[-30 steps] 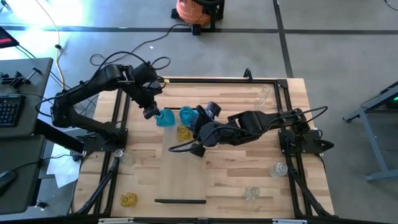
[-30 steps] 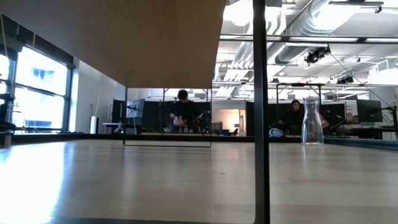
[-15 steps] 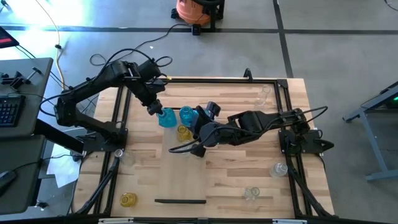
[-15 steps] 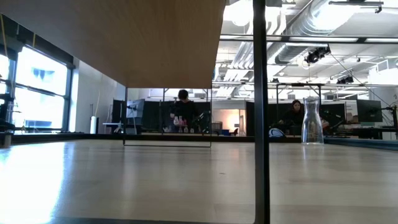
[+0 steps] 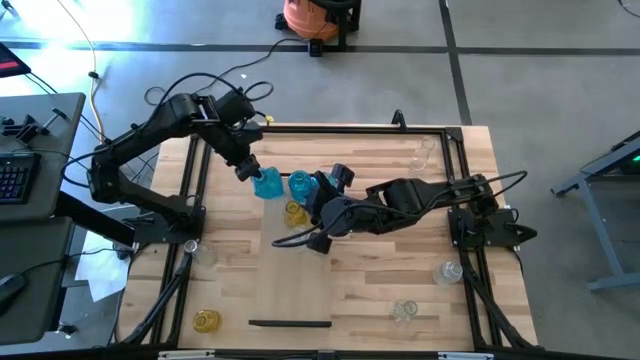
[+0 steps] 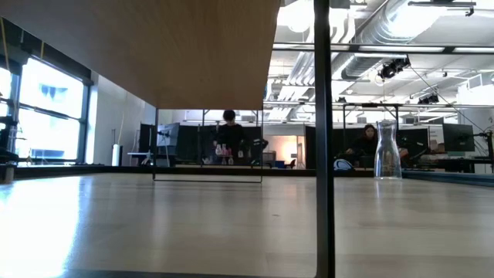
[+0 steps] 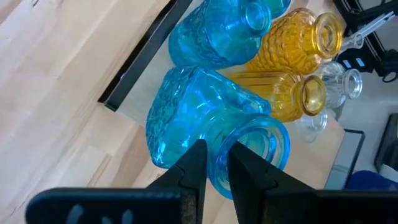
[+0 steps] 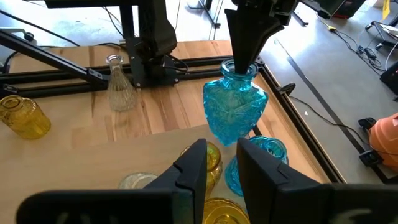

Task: Sort vases onto shelf
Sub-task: Put the blue vase on the shelf to align with the other blue vases

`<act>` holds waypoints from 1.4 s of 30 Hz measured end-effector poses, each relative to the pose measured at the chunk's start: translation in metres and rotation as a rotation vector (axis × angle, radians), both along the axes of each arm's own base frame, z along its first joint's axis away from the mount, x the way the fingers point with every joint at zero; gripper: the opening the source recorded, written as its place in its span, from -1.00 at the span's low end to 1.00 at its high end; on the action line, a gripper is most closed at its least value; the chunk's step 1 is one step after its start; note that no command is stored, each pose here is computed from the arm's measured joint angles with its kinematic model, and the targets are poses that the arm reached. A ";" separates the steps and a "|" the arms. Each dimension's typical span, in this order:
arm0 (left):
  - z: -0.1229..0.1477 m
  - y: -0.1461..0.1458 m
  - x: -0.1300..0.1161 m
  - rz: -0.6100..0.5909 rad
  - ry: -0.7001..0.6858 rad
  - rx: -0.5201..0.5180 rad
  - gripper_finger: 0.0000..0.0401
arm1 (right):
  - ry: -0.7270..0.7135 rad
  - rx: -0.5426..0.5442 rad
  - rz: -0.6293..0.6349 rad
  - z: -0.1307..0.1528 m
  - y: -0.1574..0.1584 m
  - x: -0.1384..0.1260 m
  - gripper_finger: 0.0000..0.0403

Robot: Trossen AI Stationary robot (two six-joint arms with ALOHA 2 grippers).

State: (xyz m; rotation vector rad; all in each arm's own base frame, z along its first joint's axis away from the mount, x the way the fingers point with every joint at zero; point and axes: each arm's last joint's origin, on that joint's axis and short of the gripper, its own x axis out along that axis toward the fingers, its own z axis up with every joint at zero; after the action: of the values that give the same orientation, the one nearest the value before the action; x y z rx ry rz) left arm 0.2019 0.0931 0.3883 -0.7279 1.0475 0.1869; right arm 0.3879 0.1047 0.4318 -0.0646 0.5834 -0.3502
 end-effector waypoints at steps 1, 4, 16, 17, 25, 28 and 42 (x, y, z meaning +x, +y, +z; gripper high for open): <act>0.000 0.000 0.000 0.000 0.000 -0.001 -0.78 | 0.000 0.000 0.000 0.000 0.000 0.000 -0.65; 0.000 0.000 0.000 0.000 0.001 -0.002 -0.79 | 0.000 0.001 0.001 0.000 0.000 0.000 -0.65; -0.004 0.003 0.005 -0.001 0.017 -0.015 -0.80 | 0.001 -0.001 0.008 0.000 0.002 0.000 -0.65; -0.004 0.003 0.005 -0.003 0.016 -0.014 -0.80 | 0.002 -0.001 0.008 0.000 0.002 0.000 -0.65; -0.004 0.002 0.005 -0.004 0.015 -0.018 -0.77 | 0.007 -0.009 0.014 0.000 0.003 -0.001 -0.65; -0.004 0.002 0.005 -0.004 0.014 -0.018 -0.72 | 0.009 -0.012 0.017 0.000 0.003 -0.001 -0.65; -0.003 0.002 0.006 -0.006 0.004 -0.014 -0.51 | 0.017 -0.019 0.021 -0.001 0.002 -0.001 -0.65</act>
State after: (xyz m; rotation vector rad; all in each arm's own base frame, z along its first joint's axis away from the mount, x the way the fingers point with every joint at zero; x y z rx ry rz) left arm 0.2077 0.0955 0.3851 -0.7377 1.0555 0.1759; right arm 0.3869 0.1071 0.4311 -0.0924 0.5958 -0.3355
